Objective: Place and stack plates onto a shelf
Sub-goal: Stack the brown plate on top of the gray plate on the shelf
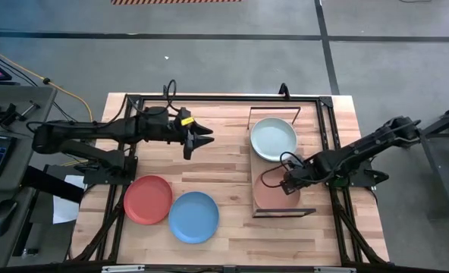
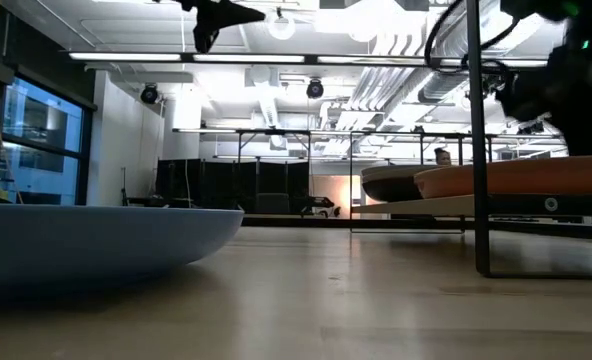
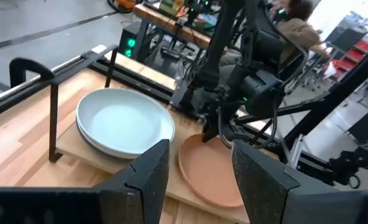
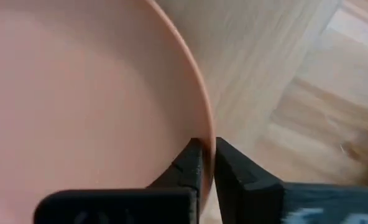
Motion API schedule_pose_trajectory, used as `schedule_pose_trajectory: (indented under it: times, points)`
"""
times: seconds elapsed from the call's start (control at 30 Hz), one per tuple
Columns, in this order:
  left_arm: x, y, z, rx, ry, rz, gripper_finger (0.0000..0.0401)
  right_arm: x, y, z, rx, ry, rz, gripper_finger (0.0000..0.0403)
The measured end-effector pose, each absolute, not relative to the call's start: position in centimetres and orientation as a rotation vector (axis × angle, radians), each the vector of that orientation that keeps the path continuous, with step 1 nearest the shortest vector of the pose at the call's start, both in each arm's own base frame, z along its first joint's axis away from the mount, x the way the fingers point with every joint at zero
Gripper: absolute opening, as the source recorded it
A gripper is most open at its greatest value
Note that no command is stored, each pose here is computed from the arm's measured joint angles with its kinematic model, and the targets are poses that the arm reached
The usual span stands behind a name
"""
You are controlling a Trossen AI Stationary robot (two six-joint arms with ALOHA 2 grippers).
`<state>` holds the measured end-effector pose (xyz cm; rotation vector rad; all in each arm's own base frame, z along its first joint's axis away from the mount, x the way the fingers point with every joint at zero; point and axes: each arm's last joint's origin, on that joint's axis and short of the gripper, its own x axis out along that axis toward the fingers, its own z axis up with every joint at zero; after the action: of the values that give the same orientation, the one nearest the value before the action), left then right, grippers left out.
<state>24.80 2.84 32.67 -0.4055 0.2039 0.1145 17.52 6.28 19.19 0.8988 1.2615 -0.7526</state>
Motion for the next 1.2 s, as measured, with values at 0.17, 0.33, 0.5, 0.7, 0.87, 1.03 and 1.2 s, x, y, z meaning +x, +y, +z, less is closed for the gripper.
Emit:
schedule_pose_trajectory:
  times: [0.17,0.33,0.5,0.7,0.87,1.03,1.2]
  points:
    - [23.6,3.3,33.8,-0.404,0.150,0.126,0.0163,16.9,6.2,23.4,0.870,1.238,-0.600,0.0002]
    - [22.6,3.8,34.6,-0.396,0.104,0.146,0.0163,16.1,5.1,28.1,0.855,1.033,-0.556,0.0001]
    - [22.2,4.0,34.9,-0.395,0.087,0.157,0.0163,15.2,3.6,30.8,0.857,0.795,-0.619,0.0000]
    - [22.2,4.0,34.9,-0.403,0.092,0.162,0.0163,13.9,1.4,29.9,0.901,0.672,-0.810,0.0000]
    - [22.2,4.0,34.8,-0.405,0.098,0.162,0.0163,12.7,0.0,26.9,1.001,0.619,-0.942,0.0000]
    - [22.2,4.0,34.8,-0.405,0.097,0.163,0.0163,12.0,-1.1,24.8,1.139,0.492,-0.998,0.0000]
    - [22.2,4.0,34.8,-0.404,0.096,0.165,0.0163,12.6,-1.8,22.5,1.240,0.449,-1.015,0.0000]
